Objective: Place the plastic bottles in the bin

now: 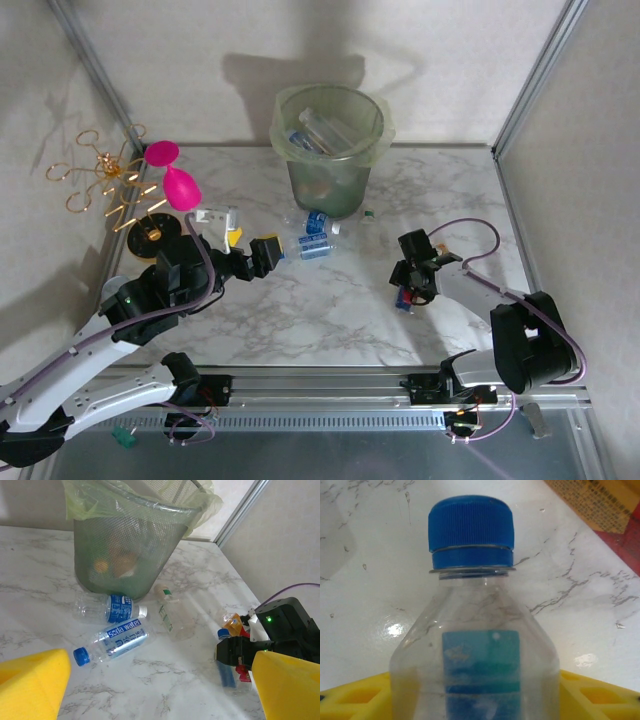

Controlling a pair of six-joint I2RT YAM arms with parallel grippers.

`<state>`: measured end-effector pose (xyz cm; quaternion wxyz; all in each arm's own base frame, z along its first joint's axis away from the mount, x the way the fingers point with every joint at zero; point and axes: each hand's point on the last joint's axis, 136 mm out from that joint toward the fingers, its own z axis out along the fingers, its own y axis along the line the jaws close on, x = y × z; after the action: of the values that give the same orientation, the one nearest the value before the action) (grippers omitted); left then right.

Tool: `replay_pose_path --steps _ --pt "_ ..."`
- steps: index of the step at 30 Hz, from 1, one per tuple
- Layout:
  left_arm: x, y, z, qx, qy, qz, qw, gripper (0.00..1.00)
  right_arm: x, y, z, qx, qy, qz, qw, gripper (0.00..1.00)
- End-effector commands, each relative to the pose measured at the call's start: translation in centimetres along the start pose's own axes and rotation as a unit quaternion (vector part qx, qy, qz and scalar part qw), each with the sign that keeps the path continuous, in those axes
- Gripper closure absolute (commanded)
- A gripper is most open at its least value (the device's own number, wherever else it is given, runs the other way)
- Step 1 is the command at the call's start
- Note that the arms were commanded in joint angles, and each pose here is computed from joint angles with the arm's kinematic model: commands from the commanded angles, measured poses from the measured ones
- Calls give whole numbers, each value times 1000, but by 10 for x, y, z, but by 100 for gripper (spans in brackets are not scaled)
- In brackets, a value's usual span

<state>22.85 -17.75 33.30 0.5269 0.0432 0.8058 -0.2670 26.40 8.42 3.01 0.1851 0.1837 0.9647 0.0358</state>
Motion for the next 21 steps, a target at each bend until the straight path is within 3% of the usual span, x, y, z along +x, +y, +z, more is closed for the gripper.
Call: replay_pose_path --steps 1,3,5,13,21 --pt "0 0 1 2 3 -7 1000 7 0 -5 1 12 1 19 1000 29" --pt "-1 -1 1 1 3 -7 1000 7 -2 -5 -3 18 2 32 999 21" --pt "-2 -1 1 1 1 -7 1000 7 -6 -5 -9 22 -2 51 998 20" --pt "-2 -1 3 -1 4 -7 1000 7 -14 -9 -16 47 -10 75 996 33" --pt "-2 -1 2 -2 4 -5 1000 7 -5 -11 1 55 9 57 997 31"
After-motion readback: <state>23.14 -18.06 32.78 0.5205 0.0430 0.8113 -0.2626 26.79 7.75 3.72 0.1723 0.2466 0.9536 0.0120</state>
